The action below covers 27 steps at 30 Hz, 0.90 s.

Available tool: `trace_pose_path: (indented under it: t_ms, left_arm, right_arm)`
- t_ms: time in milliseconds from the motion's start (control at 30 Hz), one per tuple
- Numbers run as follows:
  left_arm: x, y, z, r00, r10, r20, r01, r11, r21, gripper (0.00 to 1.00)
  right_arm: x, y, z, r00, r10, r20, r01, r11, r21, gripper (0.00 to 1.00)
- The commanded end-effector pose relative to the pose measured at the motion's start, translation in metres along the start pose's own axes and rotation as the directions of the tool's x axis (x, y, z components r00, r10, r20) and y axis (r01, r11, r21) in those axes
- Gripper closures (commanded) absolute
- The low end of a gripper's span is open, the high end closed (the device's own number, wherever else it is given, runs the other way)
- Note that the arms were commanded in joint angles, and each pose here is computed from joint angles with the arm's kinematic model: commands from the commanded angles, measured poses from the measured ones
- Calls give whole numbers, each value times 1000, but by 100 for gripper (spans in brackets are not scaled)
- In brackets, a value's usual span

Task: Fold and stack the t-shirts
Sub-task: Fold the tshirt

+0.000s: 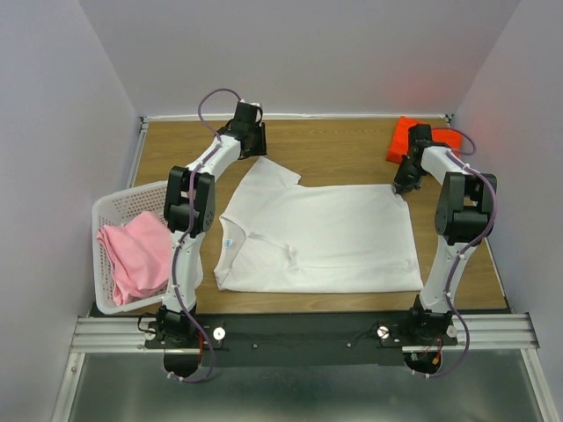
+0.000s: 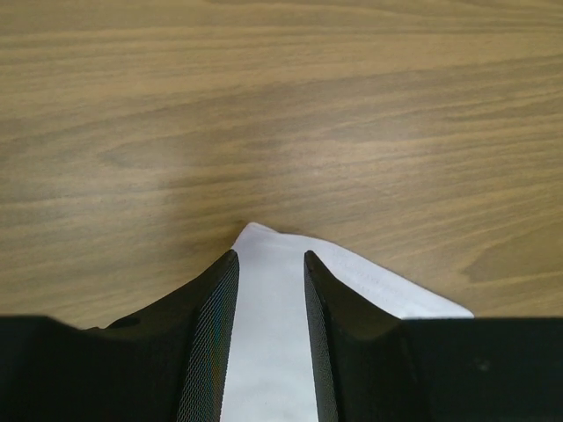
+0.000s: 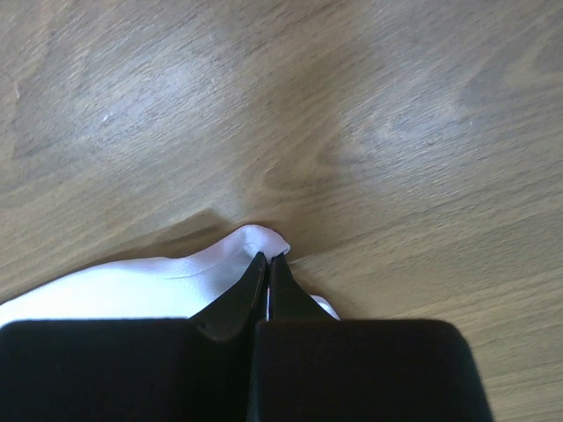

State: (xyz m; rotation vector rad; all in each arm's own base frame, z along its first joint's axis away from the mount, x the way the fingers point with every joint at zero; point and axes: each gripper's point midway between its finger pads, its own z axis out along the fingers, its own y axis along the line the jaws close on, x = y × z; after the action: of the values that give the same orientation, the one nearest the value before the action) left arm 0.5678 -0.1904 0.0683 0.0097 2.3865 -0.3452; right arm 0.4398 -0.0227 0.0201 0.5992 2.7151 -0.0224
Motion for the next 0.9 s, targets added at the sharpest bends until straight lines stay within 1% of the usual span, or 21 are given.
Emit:
trace_pose_path:
  t_ms: [0,133,200,267,567,867]
  left_arm:
    - [-4,8,10,1000,9,11,-8,999,-43,56]
    - [7,12,21,1000,10,-23,-11,999,-53,56]
    - [8,13,23,1000,13,-26,-14,998,-54,56]
    - [12,21,28,999,14,-31,-17,996,-90,56]
    - [13,23,41,999,25,-36,-29,994,-106,56]
    - [25,16,40,996,56,-65,-62,993,-101,64]
  right_arm:
    - [16,-2,0,999,-5,-46,5,1000,-17,96]
    - [19,-3,1,999,-6,-53,5,1000,-18,96]
    - [19,-2,0,999,-6,-52,5,1000,-21,96]
    - [18,-1,0,999,-6,-49,4,1000,-26,96]
    - [18,-1,-1,999,-10,-48,9,999,-31,96]
    - [20,-1,0,998,-10,-55,9,999,-32,96]
